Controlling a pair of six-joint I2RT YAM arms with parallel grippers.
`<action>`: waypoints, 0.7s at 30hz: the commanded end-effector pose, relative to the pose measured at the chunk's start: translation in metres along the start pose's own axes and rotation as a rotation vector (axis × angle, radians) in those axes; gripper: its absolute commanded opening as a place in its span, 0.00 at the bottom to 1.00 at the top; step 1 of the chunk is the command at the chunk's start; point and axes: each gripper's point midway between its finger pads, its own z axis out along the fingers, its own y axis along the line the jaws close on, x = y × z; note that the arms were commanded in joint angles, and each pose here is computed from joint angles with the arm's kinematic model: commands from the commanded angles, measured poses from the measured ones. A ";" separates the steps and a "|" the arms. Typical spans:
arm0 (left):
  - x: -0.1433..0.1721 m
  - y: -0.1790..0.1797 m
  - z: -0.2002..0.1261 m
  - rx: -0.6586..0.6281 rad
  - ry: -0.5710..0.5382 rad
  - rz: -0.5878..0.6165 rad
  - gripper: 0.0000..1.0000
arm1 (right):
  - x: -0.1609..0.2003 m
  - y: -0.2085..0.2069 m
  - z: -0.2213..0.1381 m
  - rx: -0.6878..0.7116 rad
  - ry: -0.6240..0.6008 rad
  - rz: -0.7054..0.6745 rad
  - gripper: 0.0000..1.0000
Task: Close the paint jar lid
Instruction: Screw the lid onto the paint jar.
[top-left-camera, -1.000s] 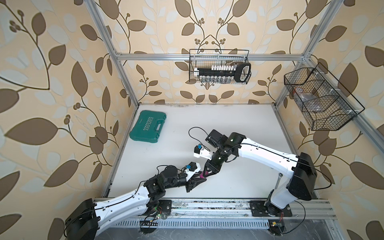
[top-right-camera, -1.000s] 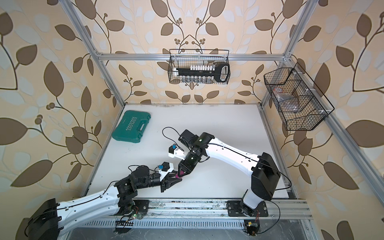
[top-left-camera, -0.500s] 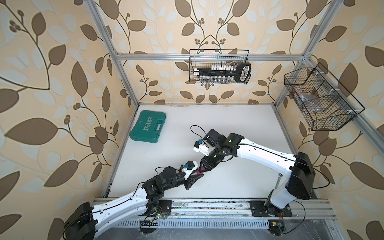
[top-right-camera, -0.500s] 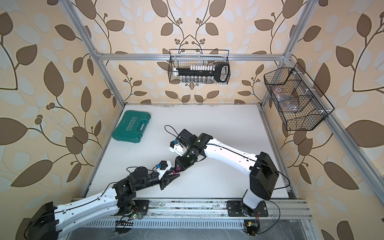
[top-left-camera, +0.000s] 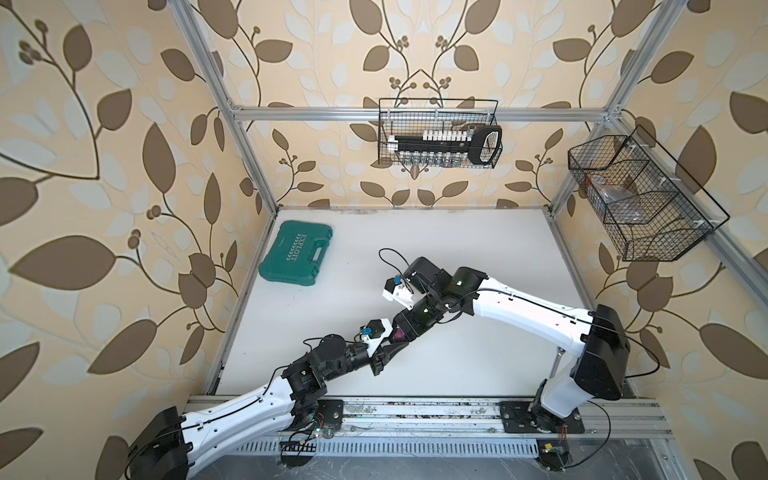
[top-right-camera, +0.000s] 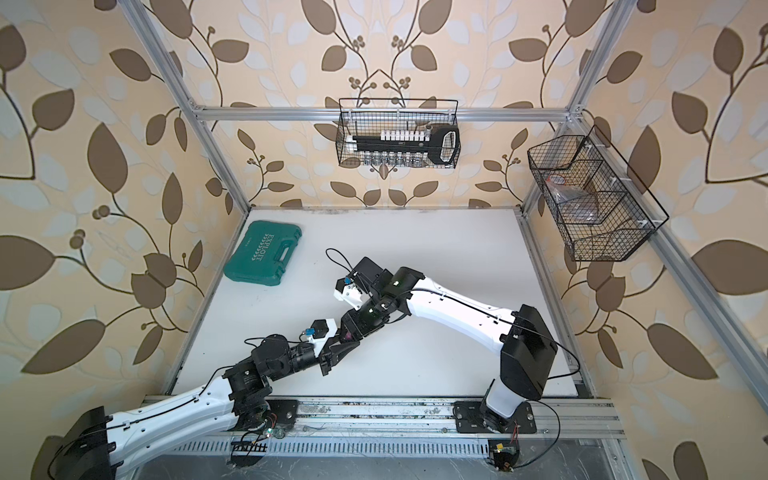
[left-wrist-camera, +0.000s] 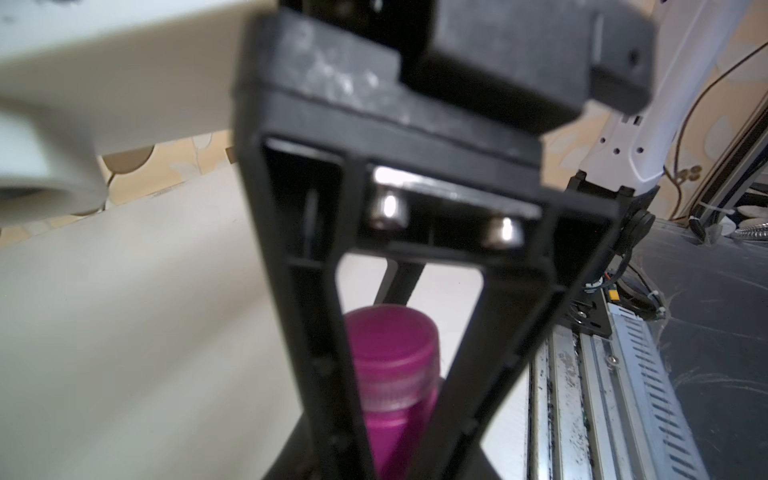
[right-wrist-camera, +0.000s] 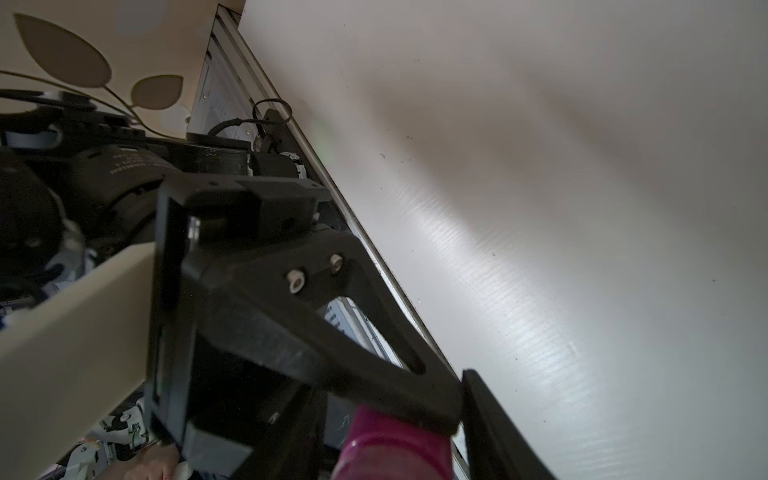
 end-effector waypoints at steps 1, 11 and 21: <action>-0.031 0.004 0.000 -0.020 -0.111 0.000 0.12 | 0.007 0.026 -0.026 -0.073 0.007 -0.054 0.61; -0.027 0.001 0.001 -0.002 -0.100 -0.015 0.13 | 0.013 0.018 -0.083 -0.055 -0.054 -0.156 0.82; -0.026 -0.011 0.005 0.074 -0.078 -0.026 0.13 | 0.012 -0.011 -0.101 0.101 -0.021 -0.438 0.81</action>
